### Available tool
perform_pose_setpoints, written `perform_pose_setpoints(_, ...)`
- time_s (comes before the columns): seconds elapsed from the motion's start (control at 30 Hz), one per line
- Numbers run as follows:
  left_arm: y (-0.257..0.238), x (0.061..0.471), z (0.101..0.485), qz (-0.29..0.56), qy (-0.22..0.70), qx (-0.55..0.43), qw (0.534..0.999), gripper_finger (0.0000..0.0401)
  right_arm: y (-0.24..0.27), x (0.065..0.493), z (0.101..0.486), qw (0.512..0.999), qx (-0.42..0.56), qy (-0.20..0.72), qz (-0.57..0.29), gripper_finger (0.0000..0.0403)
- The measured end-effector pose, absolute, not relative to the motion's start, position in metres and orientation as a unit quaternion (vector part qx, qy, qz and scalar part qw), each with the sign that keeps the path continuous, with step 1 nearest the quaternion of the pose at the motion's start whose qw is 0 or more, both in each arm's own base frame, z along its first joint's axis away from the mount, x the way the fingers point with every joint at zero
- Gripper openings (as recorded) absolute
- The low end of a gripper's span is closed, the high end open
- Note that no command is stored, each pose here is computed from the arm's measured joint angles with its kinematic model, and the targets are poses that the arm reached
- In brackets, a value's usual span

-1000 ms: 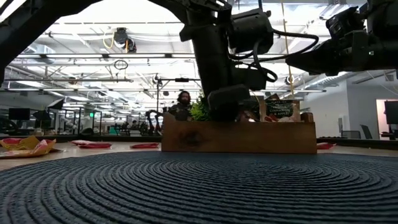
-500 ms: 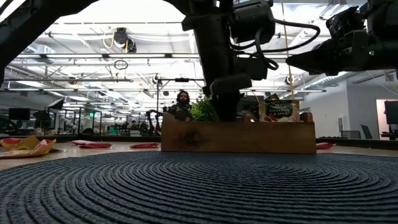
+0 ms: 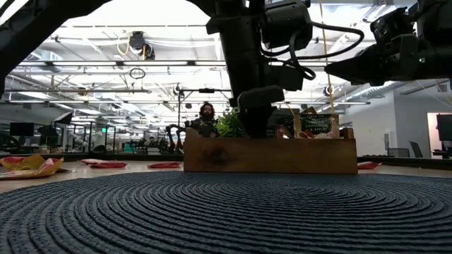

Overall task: Pick & Place Tea
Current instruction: Put the red tea bag into the middle slot of the wooden organizer

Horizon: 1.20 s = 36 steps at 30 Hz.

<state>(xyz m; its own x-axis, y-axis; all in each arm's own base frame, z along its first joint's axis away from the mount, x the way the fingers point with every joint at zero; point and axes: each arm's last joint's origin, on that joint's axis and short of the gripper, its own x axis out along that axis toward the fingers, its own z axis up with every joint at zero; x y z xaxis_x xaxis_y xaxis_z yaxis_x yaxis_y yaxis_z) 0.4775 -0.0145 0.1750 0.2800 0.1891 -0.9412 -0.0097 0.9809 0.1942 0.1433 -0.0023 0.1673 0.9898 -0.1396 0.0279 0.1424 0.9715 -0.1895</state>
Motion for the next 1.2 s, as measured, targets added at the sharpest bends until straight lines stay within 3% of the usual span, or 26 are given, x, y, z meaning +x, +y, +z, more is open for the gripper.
perform_pose_setpoints(0.23,-0.021,0.471,0.203,0.076,0.575,0.122,0.805,0.0035,-0.002,0.143,0.167,0.993,-0.096,-0.007,-0.071,0.0)
perform_pose_setpoints(0.53,-0.021,0.448,0.261,0.045,0.51,0.122,0.85,0.0035,-0.002,0.143,0.168,0.993,-0.096,-0.011,-0.072,0.0)
perform_pose_setpoints(0.73,-0.002,0.424,0.266,0.035,0.4,0.108,0.909,0.0035,-0.002,0.143,0.168,0.993,-0.096,-0.011,-0.071,0.0)
perform_pose_setpoints(0.97,0.026,0.365,0.261,0.048,0.237,0.073,0.967,0.0035,-0.002,0.143,0.171,0.993,-0.087,-0.026,-0.072,0.0)
perform_pose_setpoints(1.2,0.032,0.315,0.245,0.024,0.131,0.04,0.99,0.0035,-0.002,0.143,0.177,0.995,-0.01,-0.062,-0.071,0.0)
